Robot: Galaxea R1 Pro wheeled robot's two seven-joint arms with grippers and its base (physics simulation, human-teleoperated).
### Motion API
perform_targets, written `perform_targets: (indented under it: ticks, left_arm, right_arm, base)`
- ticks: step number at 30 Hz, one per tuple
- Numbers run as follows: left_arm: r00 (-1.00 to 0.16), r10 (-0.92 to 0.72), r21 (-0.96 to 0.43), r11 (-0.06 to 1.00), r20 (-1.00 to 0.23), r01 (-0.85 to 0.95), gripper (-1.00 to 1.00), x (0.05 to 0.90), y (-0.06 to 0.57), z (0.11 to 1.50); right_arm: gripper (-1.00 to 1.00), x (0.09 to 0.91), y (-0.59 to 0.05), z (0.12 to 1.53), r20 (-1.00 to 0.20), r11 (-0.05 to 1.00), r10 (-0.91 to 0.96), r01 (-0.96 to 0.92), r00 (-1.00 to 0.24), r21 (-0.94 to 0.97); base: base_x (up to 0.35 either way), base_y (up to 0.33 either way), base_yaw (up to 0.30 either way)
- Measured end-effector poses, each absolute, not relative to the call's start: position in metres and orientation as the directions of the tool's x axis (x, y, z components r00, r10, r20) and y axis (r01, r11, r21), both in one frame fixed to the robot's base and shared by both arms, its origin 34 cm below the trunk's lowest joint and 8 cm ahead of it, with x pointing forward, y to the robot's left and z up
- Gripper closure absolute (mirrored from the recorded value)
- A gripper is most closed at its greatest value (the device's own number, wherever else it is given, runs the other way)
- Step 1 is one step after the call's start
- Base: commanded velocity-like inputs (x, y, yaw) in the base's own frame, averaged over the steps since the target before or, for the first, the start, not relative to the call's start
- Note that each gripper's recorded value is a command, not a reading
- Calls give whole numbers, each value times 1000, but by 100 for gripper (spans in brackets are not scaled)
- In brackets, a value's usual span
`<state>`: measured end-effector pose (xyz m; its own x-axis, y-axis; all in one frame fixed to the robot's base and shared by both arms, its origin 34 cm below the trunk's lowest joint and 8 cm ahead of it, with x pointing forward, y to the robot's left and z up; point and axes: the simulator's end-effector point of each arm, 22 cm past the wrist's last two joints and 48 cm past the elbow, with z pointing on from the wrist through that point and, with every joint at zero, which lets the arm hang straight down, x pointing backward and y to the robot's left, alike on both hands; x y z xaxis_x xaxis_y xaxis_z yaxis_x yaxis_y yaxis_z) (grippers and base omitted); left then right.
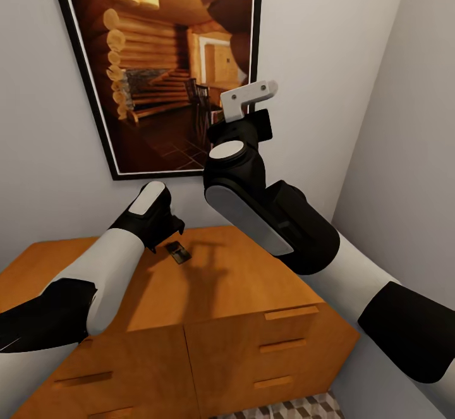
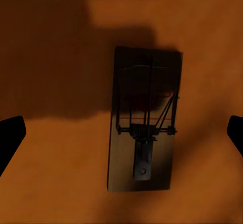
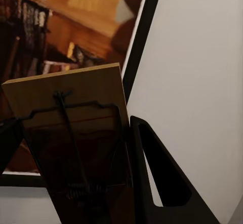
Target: Take the four mousetraps from the cabinet in the bathroom and place them on the bathroom floor. Make sure all four end up on the same floor surface, and ensure that at least two of them are either under or directly next to the same bathroom sink.
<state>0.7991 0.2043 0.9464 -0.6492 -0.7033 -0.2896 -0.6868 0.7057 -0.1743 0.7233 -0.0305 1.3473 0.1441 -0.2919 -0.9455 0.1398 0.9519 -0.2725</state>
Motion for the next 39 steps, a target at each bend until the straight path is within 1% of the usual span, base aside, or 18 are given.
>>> perform_targets:
  ticks: [39]
  left_arm:
    - [-657,-697,-199,715,-287,-671,-100,803,201,948]
  right_arm:
    - [100,723,-31,1345,-945,950,-296,145,142,-276]
  base:
    - [2,-18,0]
